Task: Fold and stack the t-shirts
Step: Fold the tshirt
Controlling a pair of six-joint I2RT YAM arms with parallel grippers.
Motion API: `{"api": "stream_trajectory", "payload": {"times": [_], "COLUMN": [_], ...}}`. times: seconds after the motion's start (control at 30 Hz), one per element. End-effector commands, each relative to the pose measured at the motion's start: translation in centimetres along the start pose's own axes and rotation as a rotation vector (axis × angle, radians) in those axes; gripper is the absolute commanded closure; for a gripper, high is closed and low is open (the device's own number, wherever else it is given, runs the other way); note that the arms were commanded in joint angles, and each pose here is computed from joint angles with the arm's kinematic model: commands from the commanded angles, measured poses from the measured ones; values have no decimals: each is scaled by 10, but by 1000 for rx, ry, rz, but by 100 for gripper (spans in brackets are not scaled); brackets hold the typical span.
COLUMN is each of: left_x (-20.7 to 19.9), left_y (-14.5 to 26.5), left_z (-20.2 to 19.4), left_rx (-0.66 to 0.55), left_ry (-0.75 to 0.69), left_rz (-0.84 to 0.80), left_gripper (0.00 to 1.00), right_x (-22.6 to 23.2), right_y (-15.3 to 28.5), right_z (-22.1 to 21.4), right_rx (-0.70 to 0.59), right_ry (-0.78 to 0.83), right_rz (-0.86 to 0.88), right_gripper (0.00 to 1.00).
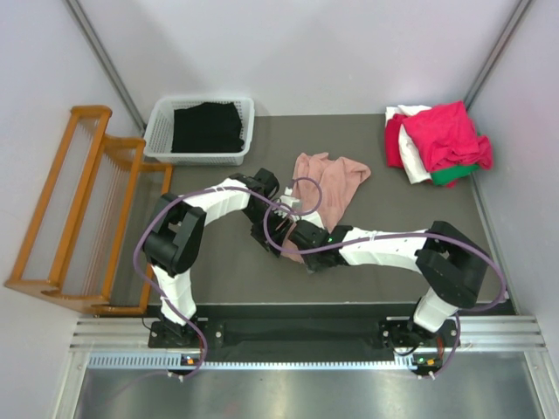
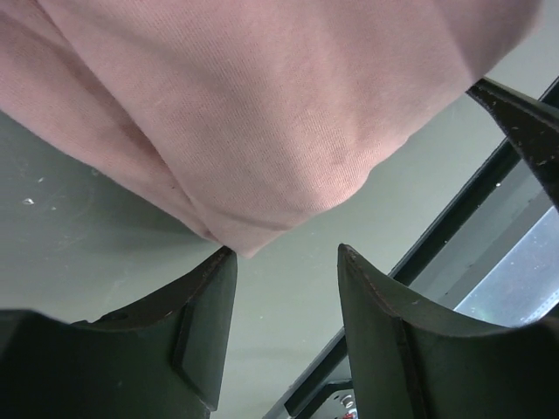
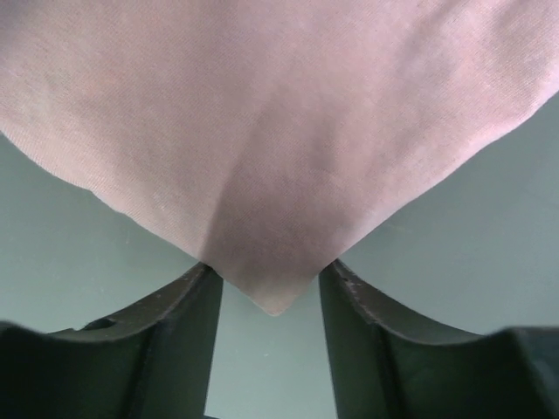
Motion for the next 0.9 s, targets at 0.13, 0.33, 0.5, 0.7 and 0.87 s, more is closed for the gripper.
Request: {"api": "stream_trajectory", "payload": {"times": [0.13,0.33,0.5,0.7,0.87], "left_x": [7,22,28,27,24], "left_y": [-4,-12,-14,-4,-1], "left_z": [-3,-13,-11,0,-2], "left_rx": [1,21,13,-22,-45], "left_ry": [-28,-14,-6,-17,-19], "left_rz": [66,136,154,172,187], "left_gripper": [46,47,56,43,37], "right_x": [-1,-1,-2,0,1], "right_y": [-4,-5,-4,-6,-8], "right_z": [3,0,-2,-5,-6], "right_rx": [-16,-4,7,23,28], "right_ry": [-23,-26,-27,-30,-28], "right_rz": [3,4,9,26,33], "right_gripper": [62,69,69,69,69]}}
Point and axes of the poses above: each gripper's point midway between its finger pads, its own y axis back along the fingers, its own x axis along the line the jaws close on, z = x × y, the point moved 9 cm from there along y, back along the fingers, and after that the axes turned 9 degrees about -y, right-handed, at the moved point
